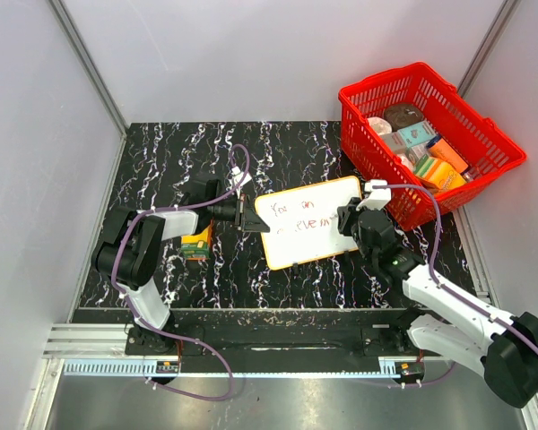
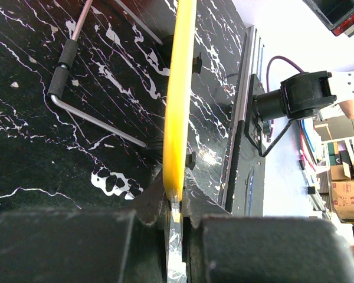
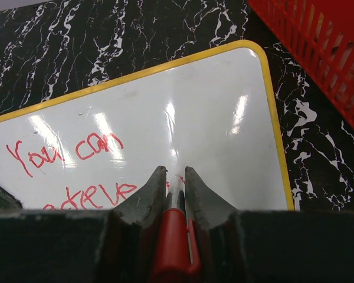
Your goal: Write a sentence on the whiteboard
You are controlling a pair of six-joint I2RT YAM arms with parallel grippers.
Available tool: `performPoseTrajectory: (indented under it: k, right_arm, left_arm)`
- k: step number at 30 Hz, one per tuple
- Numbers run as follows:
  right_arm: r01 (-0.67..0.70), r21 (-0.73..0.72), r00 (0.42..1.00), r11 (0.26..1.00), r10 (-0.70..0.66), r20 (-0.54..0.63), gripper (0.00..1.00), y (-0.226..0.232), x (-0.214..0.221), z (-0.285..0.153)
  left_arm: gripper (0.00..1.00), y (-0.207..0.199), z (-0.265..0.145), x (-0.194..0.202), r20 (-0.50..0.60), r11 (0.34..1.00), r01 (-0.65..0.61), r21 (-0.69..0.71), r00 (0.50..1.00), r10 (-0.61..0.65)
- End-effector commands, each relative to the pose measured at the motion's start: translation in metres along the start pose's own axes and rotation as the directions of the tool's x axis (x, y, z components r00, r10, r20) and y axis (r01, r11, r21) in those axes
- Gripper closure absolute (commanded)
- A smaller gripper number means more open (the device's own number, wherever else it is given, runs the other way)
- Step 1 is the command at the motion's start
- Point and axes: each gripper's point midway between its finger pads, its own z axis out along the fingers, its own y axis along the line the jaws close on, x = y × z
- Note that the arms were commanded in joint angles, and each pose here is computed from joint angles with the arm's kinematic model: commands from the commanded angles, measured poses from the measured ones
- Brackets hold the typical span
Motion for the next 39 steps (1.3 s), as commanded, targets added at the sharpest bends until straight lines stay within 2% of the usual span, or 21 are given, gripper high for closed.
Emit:
performPoseTrajectory:
  k: [1,20,39]
  right_arm:
    - [-0.021,-0.027,1.000,0.999,0.021,0.000,1.00,0.004,-0.004,-0.004]
    - [0.008,0.027,0.999,1.000,-0.007,-0.047,1.00,-0.011,0.013,-0.007]
    - [-0.008,0.058,1.000,0.998,0.007,0.019,1.00,-0.011,-0.010,-0.003]
  left_arm:
    - [1.00,-0.011,0.002,-0.008,0.002,0.997,-0.076,0.013,0.997,0.076]
    - [1.00,-0.012,0.001,-0.008,0.002,0.997,-0.075,0.012,0.997,0.075]
    - [1.00,-0.011,0.001,-0.008,0.002,0.997,-0.078,0.010,0.997,0.078]
